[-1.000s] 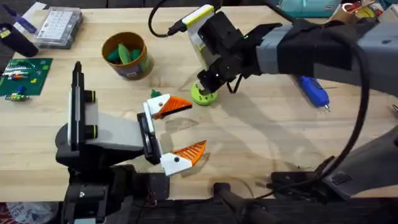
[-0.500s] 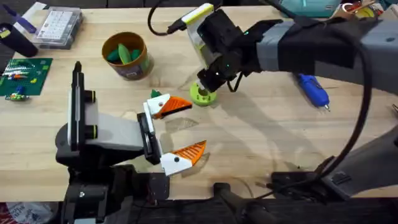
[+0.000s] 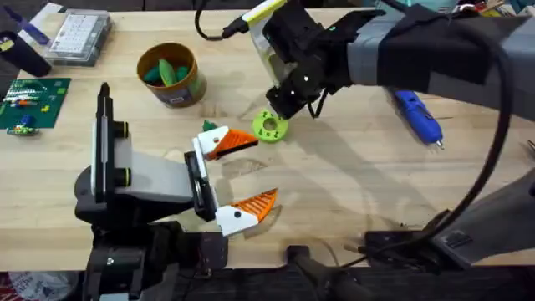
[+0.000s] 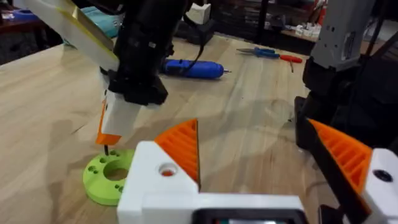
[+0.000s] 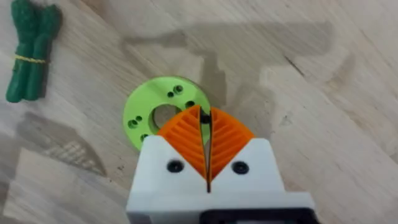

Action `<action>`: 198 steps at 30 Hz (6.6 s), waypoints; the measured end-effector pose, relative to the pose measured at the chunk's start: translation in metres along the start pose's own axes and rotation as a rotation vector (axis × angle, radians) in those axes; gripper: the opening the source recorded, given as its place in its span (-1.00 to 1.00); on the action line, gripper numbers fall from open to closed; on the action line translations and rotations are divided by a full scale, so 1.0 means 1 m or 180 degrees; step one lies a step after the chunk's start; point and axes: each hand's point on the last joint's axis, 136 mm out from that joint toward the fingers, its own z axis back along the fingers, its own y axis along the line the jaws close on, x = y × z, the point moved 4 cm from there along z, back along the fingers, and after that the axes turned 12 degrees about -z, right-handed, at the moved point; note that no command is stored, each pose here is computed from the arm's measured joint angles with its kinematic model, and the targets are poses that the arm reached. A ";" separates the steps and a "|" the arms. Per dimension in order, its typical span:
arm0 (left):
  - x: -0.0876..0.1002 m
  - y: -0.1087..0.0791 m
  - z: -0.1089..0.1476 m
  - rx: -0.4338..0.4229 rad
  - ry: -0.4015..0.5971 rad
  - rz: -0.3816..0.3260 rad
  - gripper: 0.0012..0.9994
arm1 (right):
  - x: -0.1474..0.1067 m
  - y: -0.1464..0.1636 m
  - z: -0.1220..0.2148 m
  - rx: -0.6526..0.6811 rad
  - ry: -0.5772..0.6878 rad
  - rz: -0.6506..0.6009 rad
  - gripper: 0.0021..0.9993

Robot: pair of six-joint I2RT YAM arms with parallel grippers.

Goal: Pick up the gripper from the table and insert it into the empty holder that is missing its gripper. Then pick up a screw, insert it into the mounting hole, and use the screwdriver to tighten it. Finally, clean up the table by picking up the vegetable and placing it into the bucket.

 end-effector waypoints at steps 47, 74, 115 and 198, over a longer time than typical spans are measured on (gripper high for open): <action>0.000 0.000 0.000 0.0001 0.0000 0.0002 0.98 | 0.011 0.125 0.201 0.0491 -0.0322 0.0918 -0.99; 0.000 0.000 0.000 0.0000 0.0000 0.0002 0.98 | -0.001 0.150 0.189 0.0541 -0.0188 0.1059 -0.99; 0.000 0.000 0.000 0.0000 0.0000 0.0001 0.98 | -0.005 0.164 0.164 0.0505 -0.0012 0.1081 -0.99; 0.000 0.000 0.000 0.0001 0.0001 0.0065 0.98 | -0.004 0.158 0.138 0.0264 0.0149 0.1067 0.97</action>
